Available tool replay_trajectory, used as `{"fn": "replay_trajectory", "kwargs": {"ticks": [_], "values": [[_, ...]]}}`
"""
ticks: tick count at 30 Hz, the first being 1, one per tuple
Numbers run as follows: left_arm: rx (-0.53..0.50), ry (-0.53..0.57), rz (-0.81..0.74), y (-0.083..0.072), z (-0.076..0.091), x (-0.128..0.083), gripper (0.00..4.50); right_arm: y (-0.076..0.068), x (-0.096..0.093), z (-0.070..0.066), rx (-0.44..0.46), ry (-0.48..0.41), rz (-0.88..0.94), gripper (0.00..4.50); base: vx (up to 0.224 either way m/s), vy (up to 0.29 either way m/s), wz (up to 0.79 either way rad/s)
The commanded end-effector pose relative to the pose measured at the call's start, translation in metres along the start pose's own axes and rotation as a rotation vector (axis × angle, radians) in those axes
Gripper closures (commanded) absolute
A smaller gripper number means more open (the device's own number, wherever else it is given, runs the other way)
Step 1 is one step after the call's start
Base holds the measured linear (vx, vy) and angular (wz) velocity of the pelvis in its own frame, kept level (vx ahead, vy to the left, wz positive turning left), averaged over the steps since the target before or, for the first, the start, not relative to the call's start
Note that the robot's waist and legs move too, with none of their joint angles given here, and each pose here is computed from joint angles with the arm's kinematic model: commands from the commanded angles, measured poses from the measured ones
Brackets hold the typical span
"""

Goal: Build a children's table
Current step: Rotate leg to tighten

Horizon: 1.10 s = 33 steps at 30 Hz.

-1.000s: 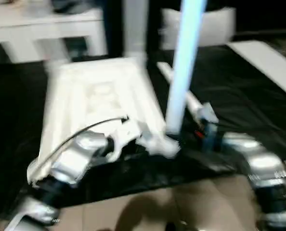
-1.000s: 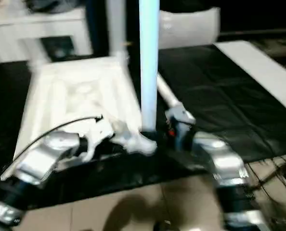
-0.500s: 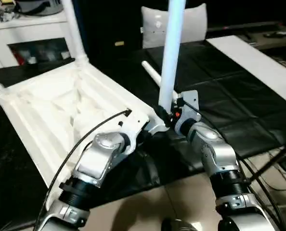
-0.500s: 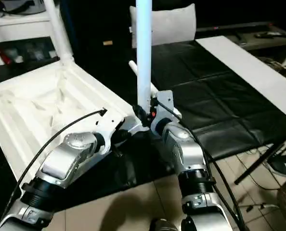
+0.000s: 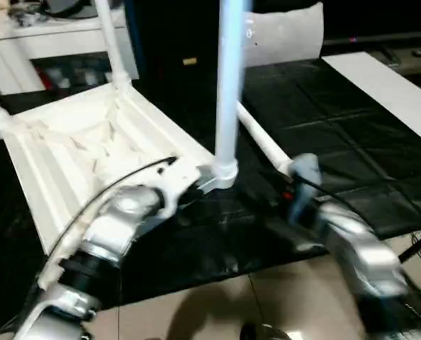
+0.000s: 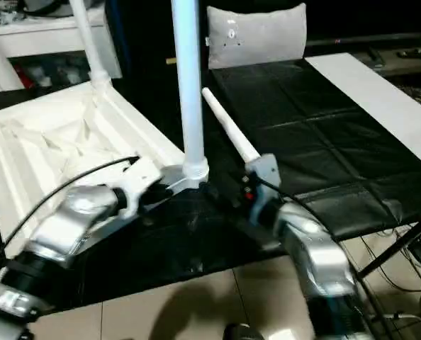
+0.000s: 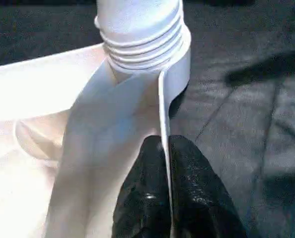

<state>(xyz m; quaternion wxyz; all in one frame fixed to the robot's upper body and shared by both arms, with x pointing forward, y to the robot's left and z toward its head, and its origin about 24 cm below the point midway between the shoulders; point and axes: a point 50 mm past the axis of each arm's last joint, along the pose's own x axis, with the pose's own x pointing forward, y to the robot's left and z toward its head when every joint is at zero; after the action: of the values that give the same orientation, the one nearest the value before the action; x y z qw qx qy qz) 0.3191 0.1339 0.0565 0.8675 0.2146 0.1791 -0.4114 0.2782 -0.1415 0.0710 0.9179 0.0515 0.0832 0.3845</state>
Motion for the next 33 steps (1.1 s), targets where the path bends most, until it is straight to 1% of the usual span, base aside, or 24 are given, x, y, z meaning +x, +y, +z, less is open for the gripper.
{"fn": "replay_trajectory", "kwargs": {"ticks": [1, 2, 3, 5, 6, 8, 9, 10, 12, 15, 16, 17, 18, 19, 20, 21, 23, 26, 28, 29, 30, 31, 33], "values": [[0.043, -0.075, 0.026, 0.014, 0.013, -0.010, 3.85, 0.002, -0.003, 0.002, -0.012, 0.005, -0.035, 0.00, 0.000, 0.000, 0.00], [0.041, -0.078, 0.024, 0.014, 0.012, -0.011, 3.60, 0.002, -0.004, 0.001, -0.016, 0.009, -0.053, 0.00, 0.000, 0.000, 0.00], [0.018, -0.120, 0.047, 0.013, 0.013, -0.015, 3.52, 0.005, -0.006, -0.001, -0.012, 0.014, -0.076, 0.00, 0.000, 0.000, 0.00], [-0.079, -0.193, 0.165, 0.013, 0.013, -0.022, 3.48, 0.013, -0.012, -0.002, 0.004, 0.005, -0.105, 0.00, 0.000, 0.000, 0.00], [-0.126, -0.248, 0.214, 0.012, 0.015, -0.026, 3.48, 0.016, -0.013, -0.003, 0.012, -0.001, -0.118, 0.00, 0.000, 0.000, 0.00], [-0.183, -0.320, 0.302, 0.008, 0.015, -0.032, 3.48, 0.022, -0.014, -0.005, 0.009, 0.001, -0.143, 0.00, 0.000, 0.000, 0.00], [-0.183, -0.320, 0.302, 0.008, 0.015, -0.032, 3.48, 0.022, -0.014, -0.005, 0.009, 0.001, -0.143, 0.00, 0.000, 0.000, 0.00], [-0.253, -0.348, 0.398, 0.001, 0.013, -0.038, 3.48, 0.026, -0.012, -0.008, -0.020, -0.004, -0.170, 0.00, 0.004, -0.027, 0.30], [-0.358, -0.364, 0.508, -0.006, 0.010, -0.044, 3.48, 0.029, -0.009, -0.010, -0.073, -0.017, -0.214, 0.00, 0.014, -0.066, 0.49], [-0.428, -0.368, 0.619, -0.012, 0.005, -0.053, 3.48, 0.031, -0.007, -0.011, -0.097, -0.019, -0.253, 0.00, 0.028, -0.137, 0.67], [-0.414, -0.348, 0.646, -0.015, 0.003, -0.056, 3.48, 0.030, -0.006, -0.015, -0.096, 0.012, -0.262, 0.00, 0.047, -0.109, 0.74], [-0.401, -0.338, 0.658, -0.019, 0.003, -0.058, 3.48, 0.029, -0.007, -0.016, -0.095, 0.024, -0.268, 0.00, 0.029, -0.034, 0.38], [-0.401, -0.338, 0.658, -0.019, 0.003, -0.058, 3.48, 0.029, -0.007, -0.016, -0.095, 0.024, -0.268, 0.00, 0.027, -0.085, 0.54], [-0.387, -0.324, 0.667, -0.023, 0.002, -0.058, 3.48, 0.028, -0.008, -0.019, -0.037, 0.044, -0.283, 0.00, -0.005, -0.067, 0.54], [-0.391, -0.317, 0.679, -0.025, 0.002, -0.059, 3.48, 0.028, -0.009, -0.019, 0.006, 0.047, -0.286, 0.00, -0.017, -0.039, 0.75], [-0.389, -0.296, 0.684, -0.031, -0.002, -0.059, 3.48, 0.031, -0.011, -0.019, 0.040, 0.035, -0.264, 0.00, -0.014, 0.013, 0.59], [-0.389, -0.283, 0.680, -0.035, -0.003, -0.060, 3.48, 0.032, -0.013, -0.019, 0.044, 0.025, -0.264, 0.00, -0.012, 0.035, 0.07], [-0.404, -0.296, 0.670, -0.038, -0.005, -0.061, 3.48, 0.032, -0.015, -0.022, 0.065, 0.019, -0.269, 0.00, 0.003, 0.073, 0.08], [-0.420, -0.271, 0.650, -0.045, -0.010, -0.060, 3.48, 0.035, -0.021, -0.025, 0.053, 0.024, -0.281, 0.00, -0.016, 0.028, 0.09], [-0.397, -0.257, 0.627, -0.049, -0.011, -0.058, 3.48, 0.035, -0.024, -0.026, 0.049, 0.023, -0.292, 0.00, 0.000, 0.000, 0.00], [-0.397, -0.257, 0.627, -0.049, -0.011, -0.058, 3.48, 0.035, -0.024, -0.026, 0.049, 0.023, -0.292, 0.00, 0.000, 0.000, 0.00], [-0.366, -0.248, 0.599, -0.053, -0.011, -0.056, 3.48, 0.036, -0.027, -0.027, 0.048, 0.019, -0.303, 0.00, 0.000, 0.000, 0.00], [-0.341, -0.257, 0.587, -0.054, -0.009, -0.055, 3.48, 0.036, -0.028, -0.028, 0.067, 0.024, -0.311, 0.00, 0.000, 0.000, 0.00]]}}
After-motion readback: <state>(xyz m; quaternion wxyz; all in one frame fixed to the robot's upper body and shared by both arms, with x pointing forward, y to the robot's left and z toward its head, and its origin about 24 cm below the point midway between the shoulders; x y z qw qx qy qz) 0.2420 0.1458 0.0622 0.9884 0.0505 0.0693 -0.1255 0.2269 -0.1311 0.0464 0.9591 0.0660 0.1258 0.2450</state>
